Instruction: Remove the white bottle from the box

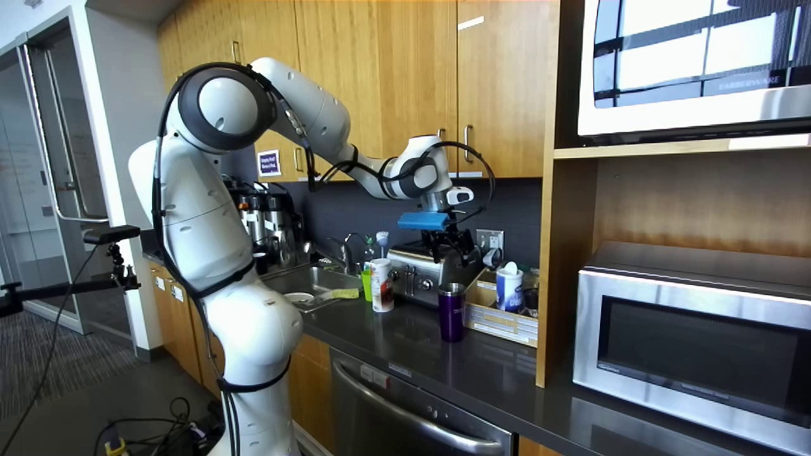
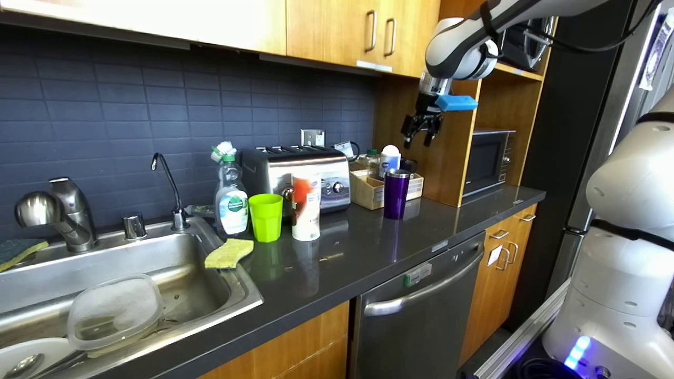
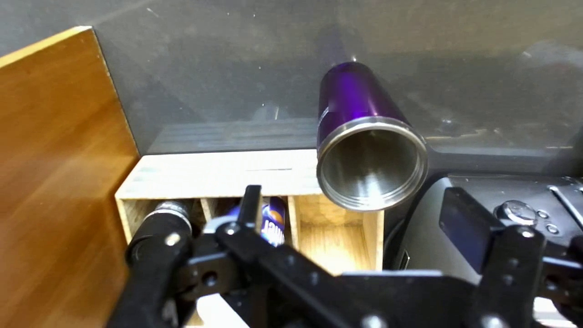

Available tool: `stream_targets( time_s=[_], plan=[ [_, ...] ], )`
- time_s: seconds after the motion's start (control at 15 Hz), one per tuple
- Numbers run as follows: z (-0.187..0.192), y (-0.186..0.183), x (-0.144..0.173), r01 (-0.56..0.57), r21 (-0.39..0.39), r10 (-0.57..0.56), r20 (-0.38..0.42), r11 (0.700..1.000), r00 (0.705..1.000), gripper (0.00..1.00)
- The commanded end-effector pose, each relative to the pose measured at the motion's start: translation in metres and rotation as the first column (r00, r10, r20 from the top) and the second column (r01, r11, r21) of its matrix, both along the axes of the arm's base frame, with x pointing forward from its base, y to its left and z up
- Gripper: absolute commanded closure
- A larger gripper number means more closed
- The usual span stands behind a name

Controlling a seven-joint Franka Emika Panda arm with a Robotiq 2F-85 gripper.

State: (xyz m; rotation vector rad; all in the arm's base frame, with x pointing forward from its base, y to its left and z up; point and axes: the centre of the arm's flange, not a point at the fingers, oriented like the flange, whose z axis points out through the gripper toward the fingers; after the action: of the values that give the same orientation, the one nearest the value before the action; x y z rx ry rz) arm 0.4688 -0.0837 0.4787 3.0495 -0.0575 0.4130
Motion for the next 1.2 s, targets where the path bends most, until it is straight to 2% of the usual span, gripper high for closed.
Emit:
stream_targets(
  time_s=[0.0, 0.67, 1.13],
  plan=[
    [0.001, -0.022, 0.023, -0.007, -0.022, 0.008, 0.031, 1.000, 0.999, 0.00],
    [-0.013, -0.039, 0.049, -0.051, -0.015, 0.052, 0.145, 0.999, 0.988, 0.00],
    [-0.029, -0.050, 0.059, -0.043, -0.016, 0.046, 0.182, 0.999, 0.982, 0.00]
  ],
)
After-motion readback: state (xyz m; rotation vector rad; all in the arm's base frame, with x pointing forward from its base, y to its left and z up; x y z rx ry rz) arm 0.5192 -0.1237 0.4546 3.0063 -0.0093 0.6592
